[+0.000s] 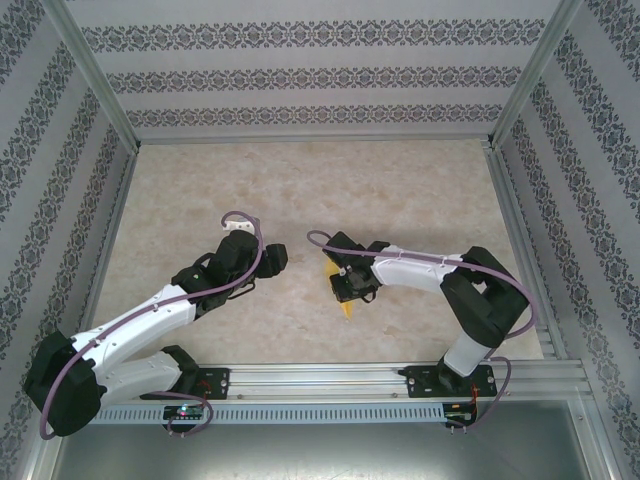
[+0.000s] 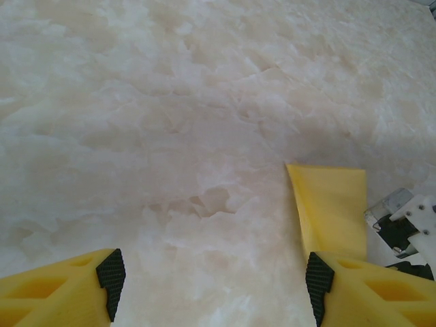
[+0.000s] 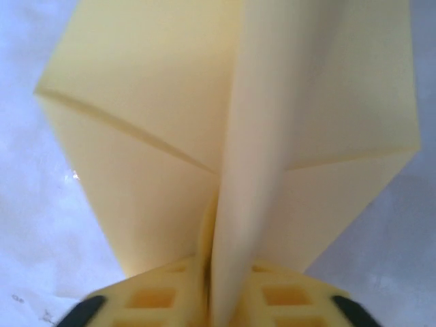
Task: Fold a paper plane with a square sheet of paper (fold left side to right side)
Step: Pick up the paper plane at the center of the table, then place the paper plane at the top-center of the table.
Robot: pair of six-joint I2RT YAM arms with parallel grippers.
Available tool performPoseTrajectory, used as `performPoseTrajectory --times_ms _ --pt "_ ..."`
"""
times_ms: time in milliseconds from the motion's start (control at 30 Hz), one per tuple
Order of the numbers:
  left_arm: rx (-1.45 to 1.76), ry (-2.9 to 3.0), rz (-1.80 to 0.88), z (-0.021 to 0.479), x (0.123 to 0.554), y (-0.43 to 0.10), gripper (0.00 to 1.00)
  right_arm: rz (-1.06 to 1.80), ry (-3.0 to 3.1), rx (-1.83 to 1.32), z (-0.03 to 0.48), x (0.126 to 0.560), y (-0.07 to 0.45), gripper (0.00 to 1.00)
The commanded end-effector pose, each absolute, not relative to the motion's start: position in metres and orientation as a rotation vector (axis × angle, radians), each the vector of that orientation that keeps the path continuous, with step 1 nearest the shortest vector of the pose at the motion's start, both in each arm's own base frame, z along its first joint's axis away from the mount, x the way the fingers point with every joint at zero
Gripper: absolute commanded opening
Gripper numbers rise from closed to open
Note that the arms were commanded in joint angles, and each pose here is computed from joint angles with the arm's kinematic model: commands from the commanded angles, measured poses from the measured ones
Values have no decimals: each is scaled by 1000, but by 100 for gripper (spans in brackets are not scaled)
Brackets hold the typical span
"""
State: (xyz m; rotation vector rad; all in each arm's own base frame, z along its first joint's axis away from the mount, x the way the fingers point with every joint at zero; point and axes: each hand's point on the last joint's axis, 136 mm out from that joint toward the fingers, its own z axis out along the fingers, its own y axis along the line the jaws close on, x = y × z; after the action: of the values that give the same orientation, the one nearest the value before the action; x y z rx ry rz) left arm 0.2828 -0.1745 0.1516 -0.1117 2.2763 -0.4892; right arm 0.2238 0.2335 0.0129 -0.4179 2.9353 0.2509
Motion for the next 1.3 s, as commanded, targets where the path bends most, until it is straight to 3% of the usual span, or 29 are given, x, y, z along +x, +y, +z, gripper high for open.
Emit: performPoseTrajectory --times_ms 0,100,333,767,1133,1267 --pt "-92 2267 -472 159 282 -170 74 204 2948 -344 16 231 227 11" --pt "-84 2255 -475 163 280 -168 78 218 2915 -294 31 250 226 8" --pt "56 2207 -551 168 268 -177 99 220 2866 -160 57 319 220 6" --pt "393 1997 -635 191 247 -194 100 94 2892 -97 45 425 221 5" --pt "427 2013 -581 190 246 -190 100 -1 2943 -86 22 448 223 7" --pt "423 2031 -572 186 245 -188 100 -7 2956 -85 15 447 224 13"
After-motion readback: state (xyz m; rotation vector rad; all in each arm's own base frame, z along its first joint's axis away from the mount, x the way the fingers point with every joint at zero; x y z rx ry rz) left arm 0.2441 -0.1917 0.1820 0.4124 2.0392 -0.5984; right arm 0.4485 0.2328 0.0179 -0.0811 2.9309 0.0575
